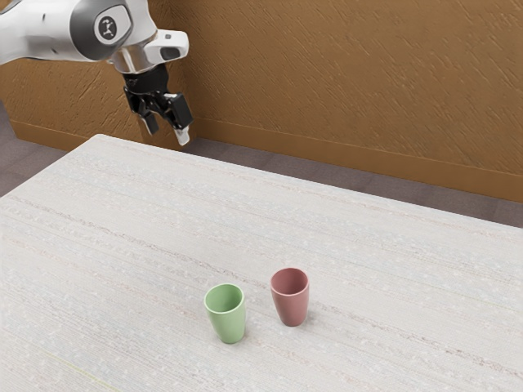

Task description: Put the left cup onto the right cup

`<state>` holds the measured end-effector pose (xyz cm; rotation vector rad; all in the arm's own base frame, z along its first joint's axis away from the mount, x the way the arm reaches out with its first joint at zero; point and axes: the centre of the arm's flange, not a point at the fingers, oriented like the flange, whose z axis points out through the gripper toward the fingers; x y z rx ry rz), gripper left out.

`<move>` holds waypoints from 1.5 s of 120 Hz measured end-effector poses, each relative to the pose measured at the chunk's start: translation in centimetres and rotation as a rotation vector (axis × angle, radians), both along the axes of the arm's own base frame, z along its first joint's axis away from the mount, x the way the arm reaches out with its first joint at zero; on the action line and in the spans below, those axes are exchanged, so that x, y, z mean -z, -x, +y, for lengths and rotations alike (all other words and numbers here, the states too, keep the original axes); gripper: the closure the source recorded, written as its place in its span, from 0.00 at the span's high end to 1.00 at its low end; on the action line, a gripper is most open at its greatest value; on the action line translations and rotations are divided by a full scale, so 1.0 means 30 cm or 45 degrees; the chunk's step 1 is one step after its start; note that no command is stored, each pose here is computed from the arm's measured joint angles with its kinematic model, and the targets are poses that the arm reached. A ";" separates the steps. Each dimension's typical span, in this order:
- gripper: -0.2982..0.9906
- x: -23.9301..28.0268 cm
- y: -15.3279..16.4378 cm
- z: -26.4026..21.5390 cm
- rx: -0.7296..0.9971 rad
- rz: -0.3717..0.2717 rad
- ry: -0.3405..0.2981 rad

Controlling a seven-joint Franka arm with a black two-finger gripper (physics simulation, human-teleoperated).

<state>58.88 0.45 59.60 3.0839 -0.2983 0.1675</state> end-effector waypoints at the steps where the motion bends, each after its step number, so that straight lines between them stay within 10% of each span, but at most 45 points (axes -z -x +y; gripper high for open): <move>1: 0.77 0.000 0.000 0.000 0.000 0.000 0.000; 180: 0.77 0.443 0.274 -0.179 0.107 0.186 -0.008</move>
